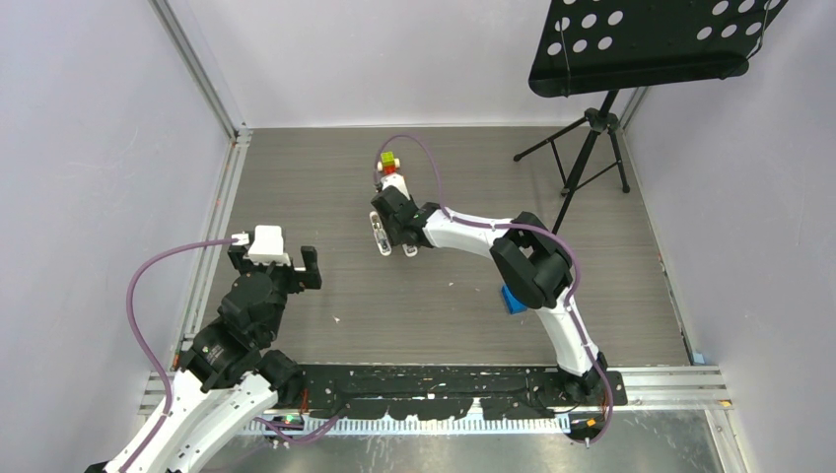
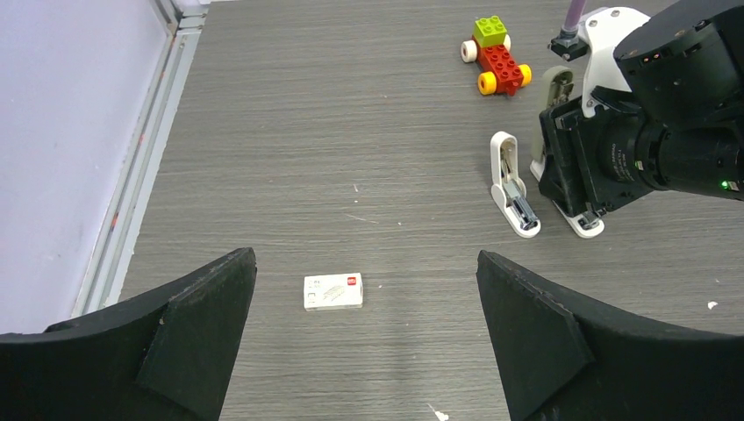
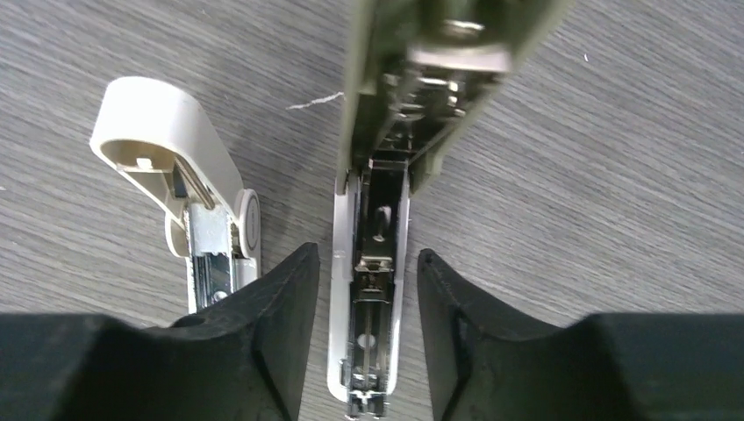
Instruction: Load the staples into the stapler
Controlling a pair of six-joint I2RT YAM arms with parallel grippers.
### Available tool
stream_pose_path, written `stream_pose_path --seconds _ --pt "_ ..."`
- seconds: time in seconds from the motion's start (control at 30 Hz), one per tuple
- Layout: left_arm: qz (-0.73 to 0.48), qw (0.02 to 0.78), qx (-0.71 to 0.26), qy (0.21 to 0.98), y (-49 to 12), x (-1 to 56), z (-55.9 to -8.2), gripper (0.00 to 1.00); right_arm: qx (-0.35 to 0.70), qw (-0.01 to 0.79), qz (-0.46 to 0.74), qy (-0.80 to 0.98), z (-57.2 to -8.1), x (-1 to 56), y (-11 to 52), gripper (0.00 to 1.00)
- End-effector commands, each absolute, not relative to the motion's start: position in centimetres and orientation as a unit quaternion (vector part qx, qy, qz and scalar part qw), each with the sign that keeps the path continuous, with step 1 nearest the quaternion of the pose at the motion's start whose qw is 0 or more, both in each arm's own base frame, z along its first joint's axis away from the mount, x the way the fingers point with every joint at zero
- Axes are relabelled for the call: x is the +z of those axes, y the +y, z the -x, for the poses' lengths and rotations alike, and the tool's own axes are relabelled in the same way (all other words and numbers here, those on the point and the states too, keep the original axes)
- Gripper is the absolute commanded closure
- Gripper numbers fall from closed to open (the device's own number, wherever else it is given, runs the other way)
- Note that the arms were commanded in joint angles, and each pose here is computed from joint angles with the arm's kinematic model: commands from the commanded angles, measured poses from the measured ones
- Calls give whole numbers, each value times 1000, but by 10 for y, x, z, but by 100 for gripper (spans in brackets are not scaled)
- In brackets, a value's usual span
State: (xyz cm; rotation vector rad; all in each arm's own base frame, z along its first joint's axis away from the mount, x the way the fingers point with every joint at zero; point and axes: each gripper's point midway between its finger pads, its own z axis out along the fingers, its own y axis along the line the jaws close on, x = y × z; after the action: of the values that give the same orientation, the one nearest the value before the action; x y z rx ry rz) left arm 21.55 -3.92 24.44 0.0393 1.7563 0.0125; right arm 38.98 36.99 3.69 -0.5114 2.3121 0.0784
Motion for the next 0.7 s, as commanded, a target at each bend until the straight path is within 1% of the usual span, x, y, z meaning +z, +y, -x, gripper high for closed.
stream_pose_path --seconds 0.0,0.1,0.27,0.4,0.5,0.67 --pt "-4 645 13 764 -35 249 -217 0 53 407 179 894 -394 83 374 46" --pt "-5 643 15 765 -35 248 -218 0 63 415 164 893 -387 100 368 40" --pt "-4 636 20 771 -35 244 -220 0 70 427 143 890 -369 128 344 35" --pt "-5 620 30 784 -36 237 -223 0 53 444 124 886 -351 148 308 31" --pt "-3 605 38 795 -36 231 -227 0 44 466 107 877 -335 166 278 24" --pt "5 575 48 817 -38 217 -235 0 35 507 72 858 -308 198 225 17"
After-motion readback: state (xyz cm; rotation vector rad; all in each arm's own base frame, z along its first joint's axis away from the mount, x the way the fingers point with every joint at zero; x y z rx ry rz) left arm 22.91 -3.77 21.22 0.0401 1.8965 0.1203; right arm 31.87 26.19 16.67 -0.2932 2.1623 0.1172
